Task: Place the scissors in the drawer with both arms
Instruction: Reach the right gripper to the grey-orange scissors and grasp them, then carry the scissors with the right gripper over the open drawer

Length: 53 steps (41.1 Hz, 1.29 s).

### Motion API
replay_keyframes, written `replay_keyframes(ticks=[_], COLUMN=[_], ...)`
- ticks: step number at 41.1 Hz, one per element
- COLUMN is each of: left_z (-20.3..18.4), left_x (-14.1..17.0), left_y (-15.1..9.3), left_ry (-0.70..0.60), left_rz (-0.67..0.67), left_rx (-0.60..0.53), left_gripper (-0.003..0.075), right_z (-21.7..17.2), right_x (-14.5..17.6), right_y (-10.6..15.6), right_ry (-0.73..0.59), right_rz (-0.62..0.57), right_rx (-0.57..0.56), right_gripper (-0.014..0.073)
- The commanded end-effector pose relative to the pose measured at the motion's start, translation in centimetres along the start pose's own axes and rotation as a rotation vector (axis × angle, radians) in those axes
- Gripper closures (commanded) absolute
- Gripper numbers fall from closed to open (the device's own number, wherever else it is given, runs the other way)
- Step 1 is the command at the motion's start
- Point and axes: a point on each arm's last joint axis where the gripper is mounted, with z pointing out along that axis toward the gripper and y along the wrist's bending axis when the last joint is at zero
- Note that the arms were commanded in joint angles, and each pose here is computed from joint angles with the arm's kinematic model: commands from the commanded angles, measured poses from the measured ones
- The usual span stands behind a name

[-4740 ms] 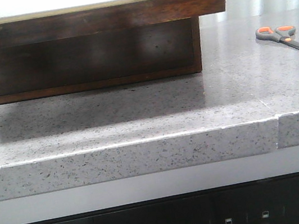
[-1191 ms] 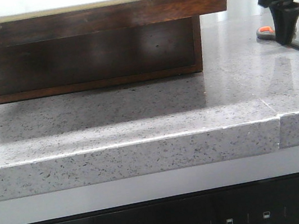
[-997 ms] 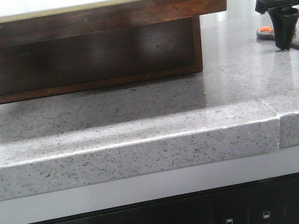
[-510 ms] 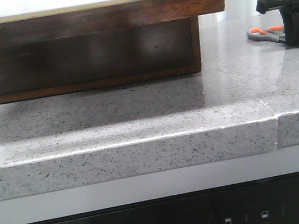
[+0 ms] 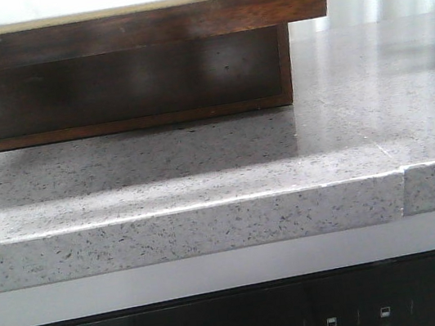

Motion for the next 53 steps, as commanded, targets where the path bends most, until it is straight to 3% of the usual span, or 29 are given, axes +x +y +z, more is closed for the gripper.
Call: replay_keyframes(ticks=[1, 14, 24, 28, 41, 53], left_z=[-0.7, -0.7, -0.7, -0.7, -0.7, -0.7], left_x=[-1.5, -1.5, -1.5, -1.5, -1.5, -1.5], left_y=[0.0, 0.0, 0.0, 0.0, 0.0, 0.0], left_ry=[-0.102, -0.102, -0.102, -0.102, -0.102, -0.102], left_rz=[0.0, 0.0, 0.0, 0.0, 0.0, 0.0], left_rx=[0.004, 0.004, 0.004, 0.004, 0.004, 0.004], left_gripper=[0.0208, 0.0208, 0.0208, 0.0208, 0.0209, 0.0209], right_z=[-7.1, -17.7, -23.2, -24.6, -24.7, -21.3], right_x=[-0.9, 0.5, 2.6, 3.2, 4.0, 4.3], right_y=[0.7, 3.6, 6.3, 7.8, 14.2, 20.4], right_ry=[-0.214, -0.504, -0.637, -0.683, -0.728, -0.685], right_rz=[-0.025, -0.126, -0.189, -0.275, -0.635, -0.934], right_rx=[0.01, 0.002, -0.081, -0.131, -0.324, -0.481], right_gripper=[0.0539, 0.0539, 0.0539, 0.0539, 0.0539, 0.0539])
